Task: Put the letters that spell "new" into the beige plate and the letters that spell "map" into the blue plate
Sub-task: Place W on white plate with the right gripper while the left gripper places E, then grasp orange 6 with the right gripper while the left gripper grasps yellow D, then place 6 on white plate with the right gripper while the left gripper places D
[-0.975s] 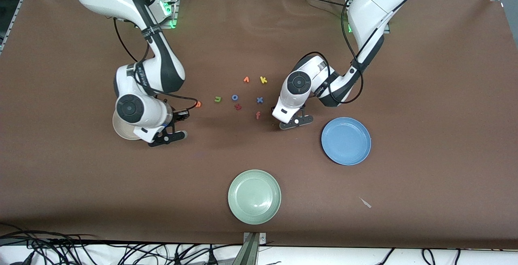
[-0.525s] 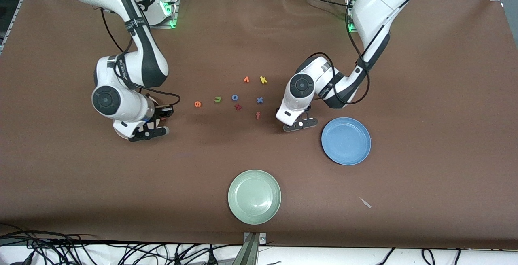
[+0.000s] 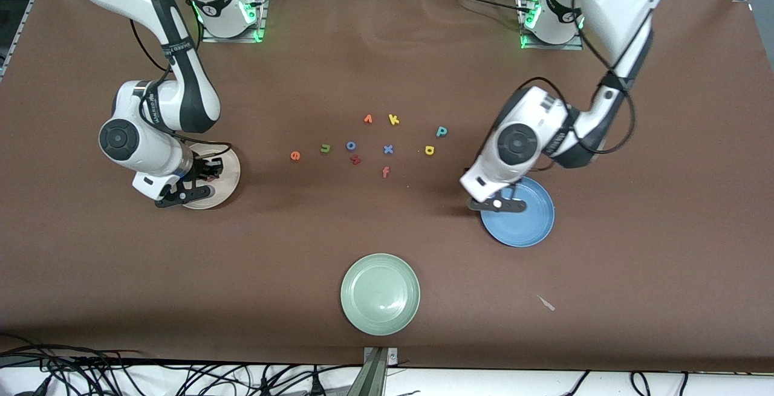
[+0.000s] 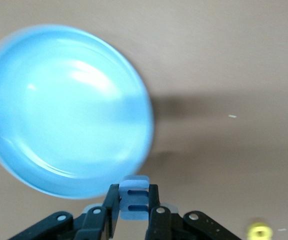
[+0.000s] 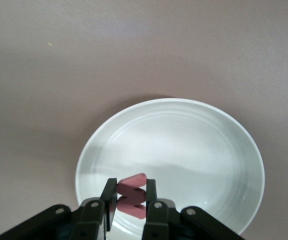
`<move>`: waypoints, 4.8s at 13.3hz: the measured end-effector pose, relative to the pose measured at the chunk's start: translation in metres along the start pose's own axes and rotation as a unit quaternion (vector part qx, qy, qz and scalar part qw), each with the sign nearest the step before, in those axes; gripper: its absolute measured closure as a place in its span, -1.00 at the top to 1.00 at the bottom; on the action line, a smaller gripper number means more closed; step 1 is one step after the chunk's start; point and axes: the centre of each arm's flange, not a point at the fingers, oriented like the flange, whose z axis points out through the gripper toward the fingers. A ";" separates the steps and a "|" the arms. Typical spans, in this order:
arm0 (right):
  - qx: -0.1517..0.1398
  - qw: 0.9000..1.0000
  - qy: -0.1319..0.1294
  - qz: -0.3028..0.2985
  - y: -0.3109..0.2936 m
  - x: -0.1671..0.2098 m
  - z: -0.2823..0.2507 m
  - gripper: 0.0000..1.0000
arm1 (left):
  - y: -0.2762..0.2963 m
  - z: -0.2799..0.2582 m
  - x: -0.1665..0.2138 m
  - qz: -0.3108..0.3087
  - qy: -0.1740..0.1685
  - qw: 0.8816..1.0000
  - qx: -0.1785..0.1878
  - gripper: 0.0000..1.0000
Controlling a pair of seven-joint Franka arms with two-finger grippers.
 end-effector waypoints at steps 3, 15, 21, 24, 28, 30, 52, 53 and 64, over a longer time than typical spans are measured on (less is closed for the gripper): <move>-0.005 1.000 -0.001 0.007 0.006 0.002 0.014 0.07 | -0.052 0.004 0.013 0.032 0.005 0.999 -0.005 -0.46; 0.038 0.983 -0.001 0.180 -0.088 -0.005 -0.057 1.00 | -0.047 0.045 0.024 0.077 0.028 0.997 0.008 0.88; 0.053 0.971 0.038 0.228 -0.146 -0.032 -0.028 1.00 | 0.047 0.004 -0.023 0.001 0.003 1.000 0.000 1.00; 0.053 0.972 0.045 0.222 -0.168 -0.047 -0.005 1.00 | 0.077 0.017 -0.049 -0.049 -0.015 0.999 -0.001 1.00; 0.049 0.976 0.056 0.204 -0.191 -0.048 0.023 1.00 | 0.109 0.023 -0.072 -0.078 -0.022 0.997 0.000 1.00; 0.047 0.977 0.063 0.197 -0.200 -0.046 0.041 1.00 | 0.117 0.026 -0.076 -0.087 -0.016 0.996 -0.008 1.00; 0.043 0.978 0.065 0.193 -0.205 -0.043 0.063 -0.43 | 0.182 0.100 -0.120 -0.107 0.020 0.993 -0.044 0.57; 0.043 0.978 0.065 0.193 -0.206 -0.042 0.062 -0.43 | 0.182 0.100 -0.120 -0.108 0.019 0.993 -0.044 0.40; -0.012 0.992 -0.027 0.123 -0.041 -0.017 -0.031 -0.43 | 0.179 0.104 -0.115 -0.112 0.017 0.992 -0.046 -0.45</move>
